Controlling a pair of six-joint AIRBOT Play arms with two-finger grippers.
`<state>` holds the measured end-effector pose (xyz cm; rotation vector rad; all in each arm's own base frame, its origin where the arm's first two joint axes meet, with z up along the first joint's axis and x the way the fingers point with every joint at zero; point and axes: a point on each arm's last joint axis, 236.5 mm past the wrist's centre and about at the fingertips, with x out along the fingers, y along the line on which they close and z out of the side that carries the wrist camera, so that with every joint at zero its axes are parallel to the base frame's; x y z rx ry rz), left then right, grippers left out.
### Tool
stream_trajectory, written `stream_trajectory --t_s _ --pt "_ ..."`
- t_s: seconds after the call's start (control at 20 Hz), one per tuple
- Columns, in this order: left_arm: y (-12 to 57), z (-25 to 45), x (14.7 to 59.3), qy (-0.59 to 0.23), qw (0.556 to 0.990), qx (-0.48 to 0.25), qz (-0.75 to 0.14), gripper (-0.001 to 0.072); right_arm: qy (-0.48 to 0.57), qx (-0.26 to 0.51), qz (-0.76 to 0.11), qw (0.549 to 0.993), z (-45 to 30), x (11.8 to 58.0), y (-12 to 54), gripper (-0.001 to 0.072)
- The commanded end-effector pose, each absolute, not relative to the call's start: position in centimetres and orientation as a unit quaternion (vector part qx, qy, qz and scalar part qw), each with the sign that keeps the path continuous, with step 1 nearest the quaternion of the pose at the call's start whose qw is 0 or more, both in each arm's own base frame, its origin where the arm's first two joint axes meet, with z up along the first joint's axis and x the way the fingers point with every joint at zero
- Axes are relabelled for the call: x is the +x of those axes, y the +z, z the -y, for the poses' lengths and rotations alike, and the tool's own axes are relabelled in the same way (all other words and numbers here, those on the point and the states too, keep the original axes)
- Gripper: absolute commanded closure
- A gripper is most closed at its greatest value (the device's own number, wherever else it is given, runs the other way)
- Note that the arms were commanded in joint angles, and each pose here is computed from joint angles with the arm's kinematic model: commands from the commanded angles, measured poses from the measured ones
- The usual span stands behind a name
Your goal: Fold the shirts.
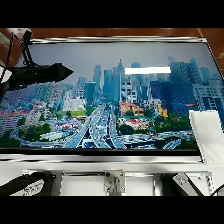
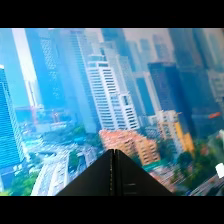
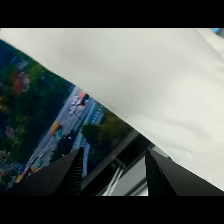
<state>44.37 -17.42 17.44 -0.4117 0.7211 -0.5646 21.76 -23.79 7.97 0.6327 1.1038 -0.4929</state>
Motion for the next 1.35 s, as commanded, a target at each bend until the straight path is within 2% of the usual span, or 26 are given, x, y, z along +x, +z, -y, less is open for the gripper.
stream_trajectory --t_s 0.0,0.1,0.2,0.25,0.3,0.55,1.3 --pt "12.0 14.8 42.6 -0.223 0.856 -0.111 -0.453 0.0667 -0.155 0.206 -0.5 0.827 18.4 28.9 11.3 0.0196" --pt "8.1 11.2 39.9 -0.149 0.815 -0.018 -0.559 0.0667 -0.114 0.192 -0.518 0.826 14.1 31.5 10.6 0.0194" --pt "7.8 9.7 38.9 -0.108 0.795 0.039 -0.595 0.0636 -0.084 0.201 -0.561 0.799 10.8 31.8 8.8 0.0041" --pt "8.2 11.0 39.2 -0.125 0.801 0.033 -0.585 0.0379 -0.069 0.202 -0.577 0.789 9.6 31.8 8.0 0.0041" --pt "8.4 12.7 39.6 -0.145 0.805 0.016 -0.575 0.0089 -0.055 0.199 -0.588 0.782 8.5 31.9 7.4 0.0041" --pt "6.7 13.7 39.1 -0.149 0.785 -0.002 -0.602 0.0089 -0.017 0.197 -0.587 0.785 5.8 32.9 7.7 0.0042" --pt "6.7 13.7 39.2 -0.151 0.785 0.001 -0.601 0.0089 -0.011 0.202 -0.585 0.785 5.4 33.0 7.8 0.0042"
